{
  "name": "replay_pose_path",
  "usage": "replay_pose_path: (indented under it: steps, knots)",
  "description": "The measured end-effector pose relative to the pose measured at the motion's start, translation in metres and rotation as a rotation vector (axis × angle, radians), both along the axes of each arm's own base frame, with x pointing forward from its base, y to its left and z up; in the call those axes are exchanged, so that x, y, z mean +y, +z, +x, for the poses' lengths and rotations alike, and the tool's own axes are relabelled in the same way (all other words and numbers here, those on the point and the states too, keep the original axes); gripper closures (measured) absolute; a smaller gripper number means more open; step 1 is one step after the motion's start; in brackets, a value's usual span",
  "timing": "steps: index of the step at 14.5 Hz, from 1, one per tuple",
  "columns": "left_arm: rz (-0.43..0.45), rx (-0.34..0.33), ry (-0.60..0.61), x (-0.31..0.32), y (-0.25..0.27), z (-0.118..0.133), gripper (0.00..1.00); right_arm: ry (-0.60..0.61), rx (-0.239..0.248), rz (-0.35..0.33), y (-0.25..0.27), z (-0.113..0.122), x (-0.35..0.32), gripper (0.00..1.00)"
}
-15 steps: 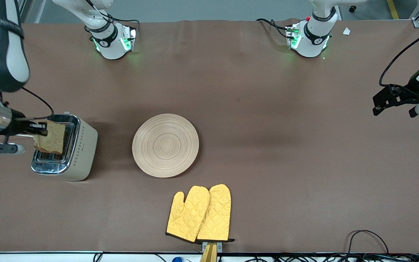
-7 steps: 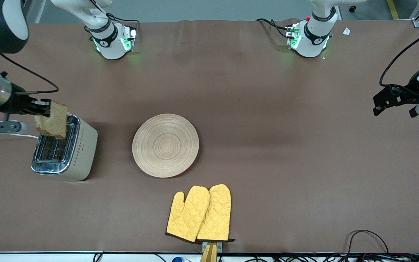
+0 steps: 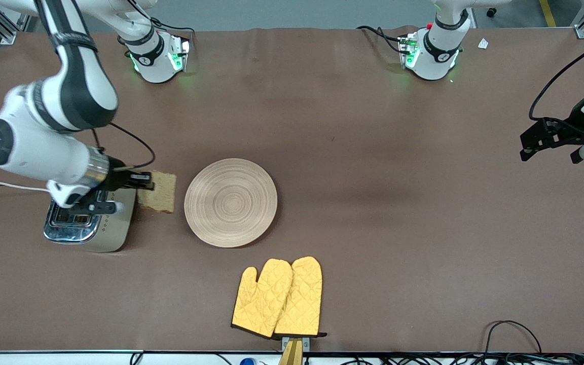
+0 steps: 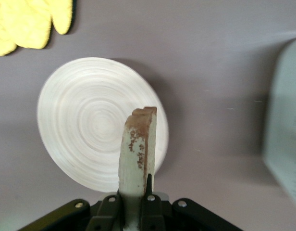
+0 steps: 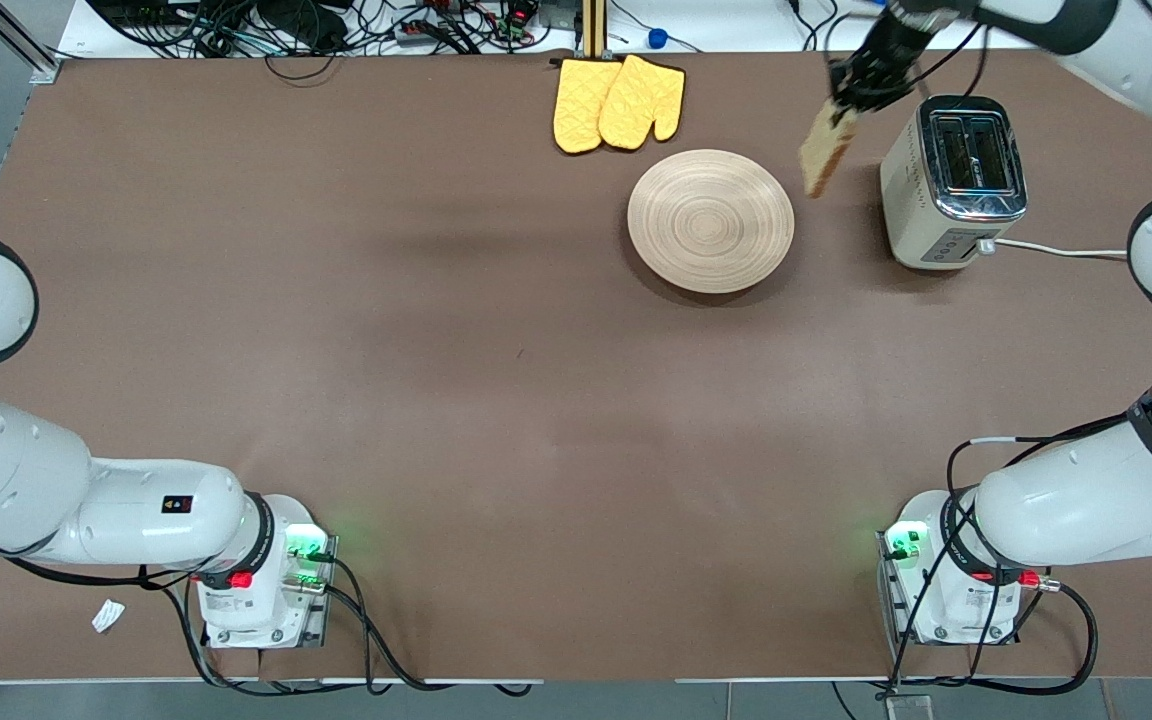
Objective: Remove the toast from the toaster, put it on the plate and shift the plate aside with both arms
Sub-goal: 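Carry the bread slice over the wooden plate with the right gripper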
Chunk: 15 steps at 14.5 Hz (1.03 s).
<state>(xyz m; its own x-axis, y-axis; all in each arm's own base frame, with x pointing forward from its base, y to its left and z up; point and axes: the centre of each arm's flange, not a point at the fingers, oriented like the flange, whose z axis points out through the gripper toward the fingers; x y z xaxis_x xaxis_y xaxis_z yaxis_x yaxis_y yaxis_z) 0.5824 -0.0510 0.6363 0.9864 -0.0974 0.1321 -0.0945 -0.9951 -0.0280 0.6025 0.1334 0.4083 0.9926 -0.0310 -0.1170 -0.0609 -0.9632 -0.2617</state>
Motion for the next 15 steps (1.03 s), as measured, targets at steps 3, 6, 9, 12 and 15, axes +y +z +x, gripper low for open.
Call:
replay_pose_path:
  steps: [3, 6, 9, 12, 15]
  knots:
    - [0.000, 0.000, 0.000, 0.000, 0.000, 0.000, 0.00, -0.016, -0.015, 0.065, -0.027, -0.014, 0.040, 0.88]
    - [0.000, 0.000, 0.000, 0.000, 0.000, 0.000, 0.00, -0.009, -0.022, 0.107, -0.038, -0.024, 0.085, 0.88]
    - [0.000, 0.002, 0.001, 0.000, -0.001, 0.000, 0.00, -0.046, -0.028, 0.124, -0.058, -0.022, 0.092, 0.88]
    - [0.000, 0.004, 0.001, 0.001, -0.001, 0.000, 0.00, -0.074, -0.034, 0.110, -0.087, -0.022, 0.086, 0.88]
    - [0.001, 0.007, 0.003, 0.002, -0.002, 0.000, 0.00, -0.088, -0.027, 0.098, -0.107, -0.027, 0.083, 0.88]
